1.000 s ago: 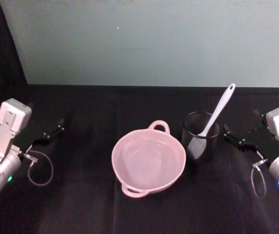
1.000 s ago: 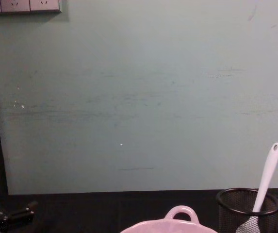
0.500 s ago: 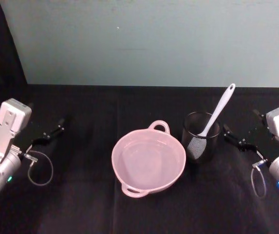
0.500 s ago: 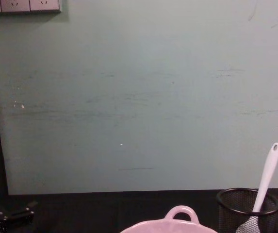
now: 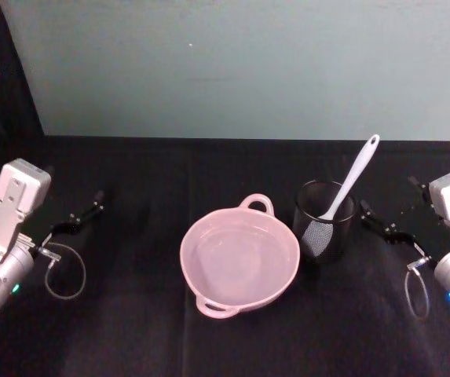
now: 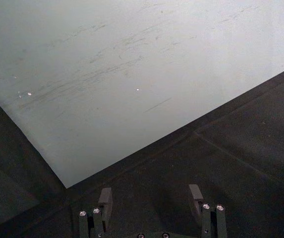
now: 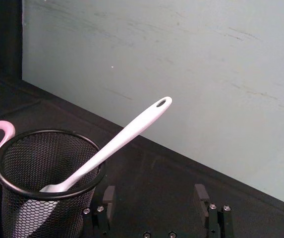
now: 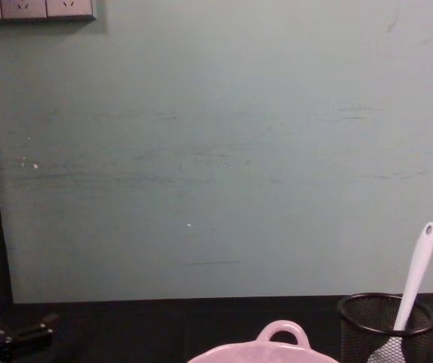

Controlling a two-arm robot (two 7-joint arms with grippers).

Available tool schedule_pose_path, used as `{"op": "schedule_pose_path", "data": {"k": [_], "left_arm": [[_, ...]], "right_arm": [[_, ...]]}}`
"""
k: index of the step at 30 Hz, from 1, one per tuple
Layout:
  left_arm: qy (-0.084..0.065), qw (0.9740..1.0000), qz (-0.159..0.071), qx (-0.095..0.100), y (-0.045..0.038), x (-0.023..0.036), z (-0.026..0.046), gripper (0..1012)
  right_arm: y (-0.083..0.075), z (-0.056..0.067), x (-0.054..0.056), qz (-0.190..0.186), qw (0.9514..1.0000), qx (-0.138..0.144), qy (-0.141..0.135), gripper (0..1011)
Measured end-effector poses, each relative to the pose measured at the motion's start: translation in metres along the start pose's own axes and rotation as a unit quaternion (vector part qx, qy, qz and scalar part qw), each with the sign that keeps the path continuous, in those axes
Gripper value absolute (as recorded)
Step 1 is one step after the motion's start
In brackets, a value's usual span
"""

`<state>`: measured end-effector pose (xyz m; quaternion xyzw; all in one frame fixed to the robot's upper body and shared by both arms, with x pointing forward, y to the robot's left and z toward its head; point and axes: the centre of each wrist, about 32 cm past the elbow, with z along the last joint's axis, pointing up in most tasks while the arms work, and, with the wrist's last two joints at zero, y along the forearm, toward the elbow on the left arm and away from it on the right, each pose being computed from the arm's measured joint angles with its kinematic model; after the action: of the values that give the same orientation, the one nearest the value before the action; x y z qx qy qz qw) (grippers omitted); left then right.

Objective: Use the one hand to pick up the spoon and stir the clear water in the bowl.

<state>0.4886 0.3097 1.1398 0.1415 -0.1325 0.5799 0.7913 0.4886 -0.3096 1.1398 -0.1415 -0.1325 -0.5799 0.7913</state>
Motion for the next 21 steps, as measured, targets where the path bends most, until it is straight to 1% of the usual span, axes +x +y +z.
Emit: {"op": "schedule_pose_path", "data": {"k": [7,9,12,13,15,16,19,20,21], "left_arm": [[0.000,1.0000,0.000,0.000,0.0000,0.0000,0.0000,1005],[0.000,1.0000,0.000,0.000,0.0000,0.0000,0.0000,1005],[0.000,1.0000,0.000,0.000,0.0000,0.0000,0.0000,1005],[0.000,1.0000,0.000,0.000,0.0000,0.0000,0.0000,1005],[0.000,1.0000,0.000,0.000,0.0000,0.0000,0.0000,1005],[0.000,1.0000,0.000,0.000,0.0000,0.0000,0.0000,1005],[0.000,1.0000,0.000,0.000,0.0000,0.0000,0.0000,1005],[0.000,1.0000,0.000,0.000,0.0000,0.0000,0.0000,1005],[0.000,1.0000,0.000,0.000,0.0000,0.0000,0.0000,1005]], "right_arm": [[0.000,0.000,0.000,0.000,1.0000,0.000,0.000,1002],[-0.002,0.002,0.000,-0.001,1.0000,0.003,0.000,1003],[-0.008,0.003,0.000,-0.006,0.9999,0.008,0.013,1002],[-0.012,0.005,0.001,-0.010,0.9996,0.011,0.023,1003],[-0.016,0.005,0.001,-0.014,0.9992,0.013,0.036,1003],[-0.021,0.007,0.002,-0.019,0.9982,0.015,0.055,1002],[-0.028,0.009,0.005,-0.023,0.9953,0.019,0.093,1002],[-0.031,0.011,0.007,-0.023,0.9922,0.023,0.121,1003],[-0.033,0.012,0.009,-0.023,0.9903,0.026,0.135,1003]]}}
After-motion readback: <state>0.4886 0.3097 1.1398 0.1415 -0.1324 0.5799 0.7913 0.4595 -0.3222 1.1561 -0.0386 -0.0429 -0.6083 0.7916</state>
